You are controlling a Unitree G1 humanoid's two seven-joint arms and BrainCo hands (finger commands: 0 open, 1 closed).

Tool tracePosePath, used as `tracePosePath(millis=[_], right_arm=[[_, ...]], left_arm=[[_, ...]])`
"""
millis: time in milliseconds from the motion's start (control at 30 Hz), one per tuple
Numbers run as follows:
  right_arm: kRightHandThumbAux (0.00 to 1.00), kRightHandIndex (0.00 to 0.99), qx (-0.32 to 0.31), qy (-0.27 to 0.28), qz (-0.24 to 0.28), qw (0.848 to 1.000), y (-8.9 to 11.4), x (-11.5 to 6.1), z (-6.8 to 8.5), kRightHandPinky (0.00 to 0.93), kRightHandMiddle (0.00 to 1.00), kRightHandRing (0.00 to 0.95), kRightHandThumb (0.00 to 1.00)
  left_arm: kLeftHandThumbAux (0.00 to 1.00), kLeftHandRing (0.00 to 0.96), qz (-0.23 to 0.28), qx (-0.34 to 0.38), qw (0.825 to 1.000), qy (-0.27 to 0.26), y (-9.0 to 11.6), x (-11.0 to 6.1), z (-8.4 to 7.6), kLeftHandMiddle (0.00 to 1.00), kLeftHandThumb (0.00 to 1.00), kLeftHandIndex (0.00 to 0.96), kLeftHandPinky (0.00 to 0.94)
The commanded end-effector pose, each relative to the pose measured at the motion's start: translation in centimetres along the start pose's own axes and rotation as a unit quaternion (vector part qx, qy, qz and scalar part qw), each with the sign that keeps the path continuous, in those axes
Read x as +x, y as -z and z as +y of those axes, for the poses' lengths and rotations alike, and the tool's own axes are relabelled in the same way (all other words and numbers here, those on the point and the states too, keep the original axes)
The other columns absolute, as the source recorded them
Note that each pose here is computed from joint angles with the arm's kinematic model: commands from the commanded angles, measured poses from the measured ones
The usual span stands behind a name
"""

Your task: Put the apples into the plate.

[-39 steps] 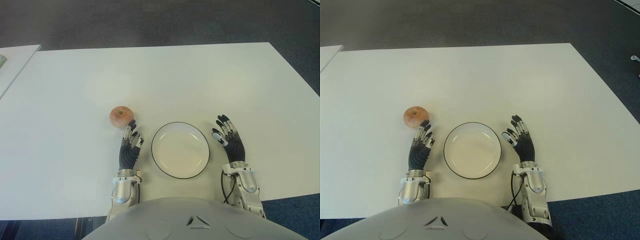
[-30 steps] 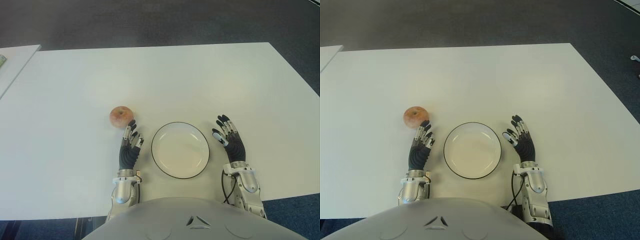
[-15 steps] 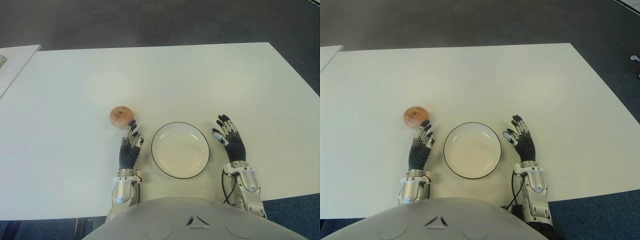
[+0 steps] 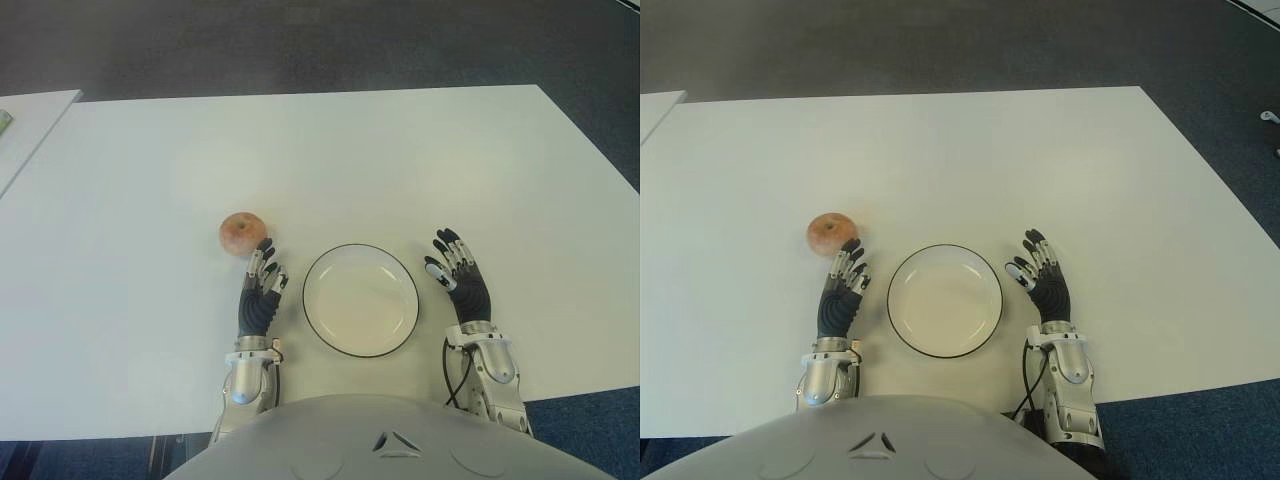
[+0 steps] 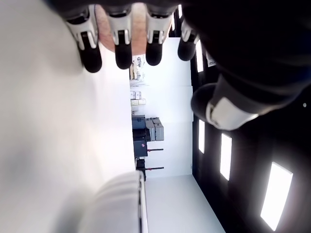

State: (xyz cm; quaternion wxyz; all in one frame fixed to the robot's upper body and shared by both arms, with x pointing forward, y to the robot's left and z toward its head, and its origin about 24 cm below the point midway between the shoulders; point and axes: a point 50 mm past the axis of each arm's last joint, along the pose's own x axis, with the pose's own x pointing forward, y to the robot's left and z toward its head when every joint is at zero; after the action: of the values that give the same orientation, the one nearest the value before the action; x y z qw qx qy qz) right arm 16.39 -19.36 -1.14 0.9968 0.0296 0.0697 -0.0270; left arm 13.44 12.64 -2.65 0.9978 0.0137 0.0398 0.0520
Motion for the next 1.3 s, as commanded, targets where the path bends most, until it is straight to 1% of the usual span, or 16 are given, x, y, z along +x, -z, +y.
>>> tracePosePath(millis=[33,167,300,367,600,667,800,867,900,933,967,1033,1100,1167,1200,1300], right_arm=[[0.647,0.027,0.009,0.021,0.085,0.996,3.0,-1.2,-0.2,0.023,0.094,0.043,0.174],[0.643,0.036,0.011,0.023,0.089,0.996,3.3,-1.2,-0.2,0.029,0.099,0.045,0.186],[0.639,0.042,0.014,0.025,0.093,0.995,3.6,-1.1,-0.2,0.037,0.104,0.048,0.203],[0.637,0.045,0.016,0.025,0.095,0.995,3.9,-1.0,-0.1,0.051,0.113,0.057,0.218],[0.634,0.046,0.022,0.023,0.097,0.995,4.5,-0.8,0.1,0.050,0.122,0.066,0.239],[0.633,0.045,0.023,0.023,0.098,0.995,4.7,-0.8,0.1,0.048,0.124,0.068,0.239],[0.636,0.040,0.023,0.023,0.099,0.995,4.9,-0.8,0.1,0.046,0.129,0.074,0.240],[0.636,0.035,0.022,0.023,0.101,0.994,5.0,-0.8,0.1,0.042,0.128,0.075,0.238],[0.636,0.033,0.021,0.023,0.103,0.994,5.1,-0.8,0.1,0.041,0.128,0.075,0.236],[0.636,0.030,0.021,0.022,0.104,0.994,5.2,-0.8,0.1,0.040,0.128,0.077,0.234],[0.635,0.029,0.020,0.022,0.106,0.994,5.2,-0.8,0.1,0.040,0.128,0.078,0.233],[0.636,0.025,0.020,0.021,0.109,0.994,5.4,-0.7,0.1,0.038,0.129,0.081,0.228],[0.637,0.024,0.020,0.020,0.111,0.993,5.5,-0.7,0.2,0.037,0.130,0.083,0.225],[0.639,0.024,0.020,0.020,0.114,0.993,5.5,-0.6,0.2,0.034,0.130,0.084,0.220],[0.640,0.024,0.020,0.020,0.115,0.993,5.6,-0.6,0.2,0.034,0.131,0.084,0.219],[0.641,0.024,0.019,0.018,0.117,0.993,5.7,-0.5,0.2,0.032,0.131,0.085,0.214]], left_arm=[[0.578,0.109,0.025,0.021,0.999,-0.009,0.7,-0.3,0.7,0.090,0.069,0.053,0.138],[0.564,0.098,-0.002,0.030,1.000,-0.010,-0.9,0.5,1.5,0.084,0.079,0.058,0.123],[0.565,0.101,-0.051,0.023,0.998,-0.001,-4.8,0.8,1.9,0.085,0.093,0.064,0.136],[0.578,0.107,-0.064,0.019,0.998,0.006,-6.0,0.7,2.1,0.088,0.105,0.069,0.148],[0.595,0.116,-0.077,0.020,0.996,0.036,-8.1,1.3,1.5,0.092,0.125,0.076,0.163],[0.597,0.116,-0.088,0.041,0.994,0.044,-8.6,1.6,1.4,0.092,0.130,0.076,0.158],[0.585,0.113,-0.140,0.164,0.975,0.052,-9.5,2.3,1.5,0.093,0.142,0.074,0.143],[0.574,0.119,-0.184,0.261,0.947,0.046,-10.0,2.7,1.7,0.099,0.160,0.075,0.147],[0.572,0.121,-0.215,0.327,0.919,0.038,-10.2,3.1,1.8,0.101,0.165,0.075,0.149],[0.556,0.127,-0.238,0.370,0.897,0.034,-10.3,3.3,1.8,0.108,0.203,0.079,0.156],[0.550,0.130,-0.259,0.426,0.866,0.032,-10.3,3.7,1.9,0.110,0.216,0.081,0.159],[0.514,0.140,-0.282,0.495,0.821,0.032,-10.5,4.1,2.0,0.127,0.282,0.106,0.170],[0.491,0.144,-0.292,0.541,0.788,0.036,-10.9,4.4,2.1,0.137,0.311,0.123,0.175],[0.460,0.147,-0.296,0.574,0.762,0.041,-11.4,4.6,2.0,0.147,0.326,0.144,0.171],[0.454,0.147,-0.297,0.584,0.755,0.042,-11.6,4.7,2.0,0.149,0.327,0.147,0.169],[0.432,0.137,-0.304,0.632,0.710,0.057,-13.1,4.8,1.7,0.151,0.323,0.157,0.144]])
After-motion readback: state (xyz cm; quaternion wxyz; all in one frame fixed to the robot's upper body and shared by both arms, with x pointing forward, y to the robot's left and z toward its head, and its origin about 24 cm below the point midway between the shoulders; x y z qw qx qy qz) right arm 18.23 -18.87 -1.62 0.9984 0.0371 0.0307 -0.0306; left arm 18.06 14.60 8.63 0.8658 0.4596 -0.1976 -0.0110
